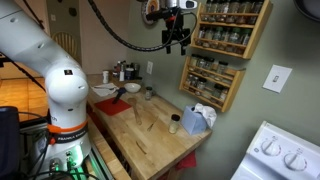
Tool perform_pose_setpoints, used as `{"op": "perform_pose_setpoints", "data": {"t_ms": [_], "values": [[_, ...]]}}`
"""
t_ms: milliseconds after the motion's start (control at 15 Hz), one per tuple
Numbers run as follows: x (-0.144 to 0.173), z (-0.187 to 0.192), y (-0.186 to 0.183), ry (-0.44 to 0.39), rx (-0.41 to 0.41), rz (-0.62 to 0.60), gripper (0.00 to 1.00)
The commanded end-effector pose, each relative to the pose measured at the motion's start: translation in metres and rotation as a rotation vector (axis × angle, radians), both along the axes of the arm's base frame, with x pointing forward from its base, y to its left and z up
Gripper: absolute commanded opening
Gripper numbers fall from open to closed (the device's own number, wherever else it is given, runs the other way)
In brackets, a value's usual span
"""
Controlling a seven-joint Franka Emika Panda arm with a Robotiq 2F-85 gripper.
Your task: Take a tissue out of the box and use it to wipe the table
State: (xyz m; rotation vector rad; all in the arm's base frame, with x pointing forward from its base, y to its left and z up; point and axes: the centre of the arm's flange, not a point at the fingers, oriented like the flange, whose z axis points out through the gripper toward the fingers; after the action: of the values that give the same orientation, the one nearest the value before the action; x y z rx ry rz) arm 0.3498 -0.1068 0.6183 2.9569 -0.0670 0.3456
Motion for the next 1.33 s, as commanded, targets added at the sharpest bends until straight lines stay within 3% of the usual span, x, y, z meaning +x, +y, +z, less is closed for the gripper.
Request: {"op": "perform_pose_setpoints", "data": {"t_ms": [0,267,467,667,733,933,1267], "values": [[0.000,0.000,0.000,0.000,0.000,0.000,1.00],[0.033,-0.014,-0.056,-0.034,0.045,-0.123,1.00],[0.067,-0.033,-0.107,-0.102,0.090,-0.126,1.00],[0.093,-0.057,-0.141,-0.111,0.169,-0.097,1.00],[0.064,-0.050,-0.120,-0.122,0.118,-0.132,1.00],[0.084,-0.065,-0.135,-0.104,0.141,-0.119,1.00],[0.088,-0.060,-0.134,-0.112,0.137,-0.114,1.00]]}}
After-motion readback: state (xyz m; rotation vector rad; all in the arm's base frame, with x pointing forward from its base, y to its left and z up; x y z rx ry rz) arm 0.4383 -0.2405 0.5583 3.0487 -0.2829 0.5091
